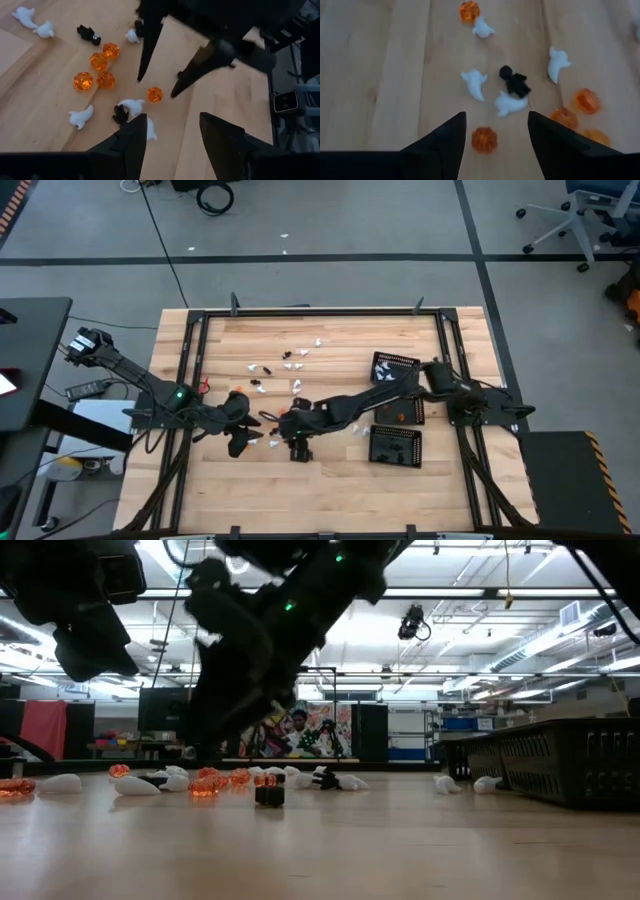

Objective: Sort Halloween decoration
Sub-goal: Put the orange pumpkin toy into the center black bin

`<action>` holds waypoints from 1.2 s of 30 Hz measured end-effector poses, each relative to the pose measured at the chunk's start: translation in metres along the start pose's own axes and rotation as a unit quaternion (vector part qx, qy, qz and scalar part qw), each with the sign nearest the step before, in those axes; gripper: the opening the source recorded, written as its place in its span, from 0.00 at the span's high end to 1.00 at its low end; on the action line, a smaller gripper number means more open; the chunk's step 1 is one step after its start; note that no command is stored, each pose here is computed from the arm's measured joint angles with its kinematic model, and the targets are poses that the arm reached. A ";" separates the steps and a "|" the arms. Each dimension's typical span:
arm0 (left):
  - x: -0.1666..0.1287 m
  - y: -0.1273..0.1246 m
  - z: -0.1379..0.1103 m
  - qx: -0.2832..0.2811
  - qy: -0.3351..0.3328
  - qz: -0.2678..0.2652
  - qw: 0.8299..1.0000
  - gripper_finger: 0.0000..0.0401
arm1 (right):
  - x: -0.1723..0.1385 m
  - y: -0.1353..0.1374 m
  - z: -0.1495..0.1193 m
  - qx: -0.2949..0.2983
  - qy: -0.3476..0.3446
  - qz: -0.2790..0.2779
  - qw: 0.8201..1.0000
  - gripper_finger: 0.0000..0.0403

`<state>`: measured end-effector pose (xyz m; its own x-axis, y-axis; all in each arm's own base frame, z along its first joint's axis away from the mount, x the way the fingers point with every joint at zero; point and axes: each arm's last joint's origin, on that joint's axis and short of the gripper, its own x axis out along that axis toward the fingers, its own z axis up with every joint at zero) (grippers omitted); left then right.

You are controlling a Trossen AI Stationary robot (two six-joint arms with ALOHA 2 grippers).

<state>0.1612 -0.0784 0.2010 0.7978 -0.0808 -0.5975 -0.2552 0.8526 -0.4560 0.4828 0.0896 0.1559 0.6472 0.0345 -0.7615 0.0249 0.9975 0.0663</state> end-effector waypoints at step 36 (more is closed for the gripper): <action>0.000 0.000 0.000 0.005 0.003 0.000 1.000 0.52 | 0.013 0.017 -0.025 -0.129 0.086 0.003 0.988 0.76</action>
<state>0.1609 -0.0784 0.2008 0.7951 -0.0837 -0.6007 -0.2494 0.8576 -0.4497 0.4722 0.1086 0.1309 0.5079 0.0278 -0.8609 -0.1877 0.9790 -0.0791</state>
